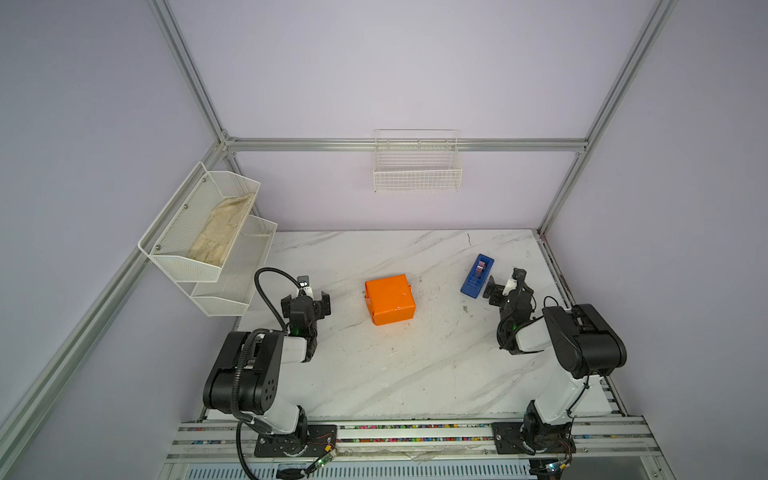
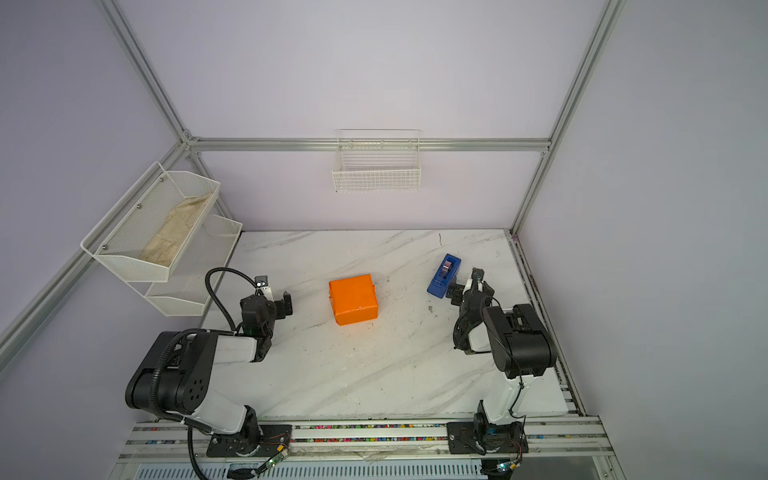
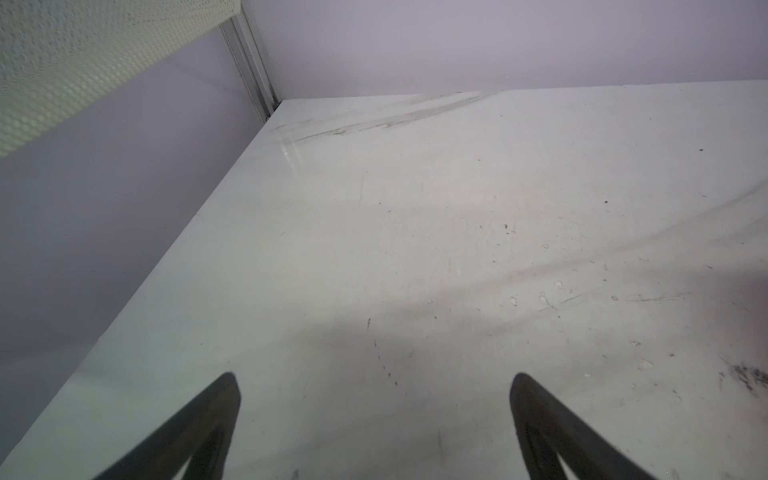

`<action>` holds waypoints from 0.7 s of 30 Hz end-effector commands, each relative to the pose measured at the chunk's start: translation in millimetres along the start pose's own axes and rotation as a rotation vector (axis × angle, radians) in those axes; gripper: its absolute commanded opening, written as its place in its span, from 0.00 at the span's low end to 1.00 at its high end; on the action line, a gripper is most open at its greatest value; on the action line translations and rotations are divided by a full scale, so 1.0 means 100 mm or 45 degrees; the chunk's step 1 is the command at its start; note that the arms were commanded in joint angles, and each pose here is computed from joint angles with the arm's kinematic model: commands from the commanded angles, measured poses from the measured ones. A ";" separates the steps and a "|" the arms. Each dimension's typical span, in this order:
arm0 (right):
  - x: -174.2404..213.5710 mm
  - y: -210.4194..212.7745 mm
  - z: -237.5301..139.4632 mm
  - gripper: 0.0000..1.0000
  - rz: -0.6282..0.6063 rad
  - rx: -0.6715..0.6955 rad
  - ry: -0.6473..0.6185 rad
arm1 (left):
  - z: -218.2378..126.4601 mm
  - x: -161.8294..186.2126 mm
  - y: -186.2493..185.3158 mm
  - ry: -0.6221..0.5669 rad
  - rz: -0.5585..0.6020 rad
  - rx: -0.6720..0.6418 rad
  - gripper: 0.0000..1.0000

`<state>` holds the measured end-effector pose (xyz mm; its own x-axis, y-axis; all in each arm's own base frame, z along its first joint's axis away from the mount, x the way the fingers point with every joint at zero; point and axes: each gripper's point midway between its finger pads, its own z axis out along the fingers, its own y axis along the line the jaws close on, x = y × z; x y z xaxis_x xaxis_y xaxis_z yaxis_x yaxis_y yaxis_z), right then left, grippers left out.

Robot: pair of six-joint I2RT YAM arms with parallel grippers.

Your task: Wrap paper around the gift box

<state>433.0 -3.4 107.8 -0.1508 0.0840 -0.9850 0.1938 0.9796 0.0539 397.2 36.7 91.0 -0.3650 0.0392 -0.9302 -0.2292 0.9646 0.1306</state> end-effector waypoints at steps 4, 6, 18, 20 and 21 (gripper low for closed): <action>-0.26 0.04 -0.01 0.97 -0.002 -0.033 -0.129 | -0.03 -0.21 -0.04 -0.131 -0.024 0.054 1.00; -0.26 0.04 -0.02 0.97 -0.001 -0.033 -0.132 | -0.04 -0.21 -0.04 -0.132 -0.023 0.053 1.00; -0.26 0.02 -0.02 0.97 -0.001 -0.024 -0.134 | -0.09 -0.23 -0.04 -0.172 -0.016 0.060 1.00; -0.27 0.02 -0.02 0.97 0.000 -0.024 -0.137 | -0.09 -0.23 -0.04 -0.170 -0.017 0.058 1.00; -0.27 0.02 -0.02 0.97 0.000 -0.024 -0.136 | -0.08 -0.23 -0.04 -0.167 -0.018 0.057 1.00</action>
<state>435.5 -0.9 121.6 -0.0959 0.0825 -0.9920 0.1753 0.9824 0.0648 399.6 27.8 103.5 -0.2877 0.0447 -0.9567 -0.1850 0.9775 0.1013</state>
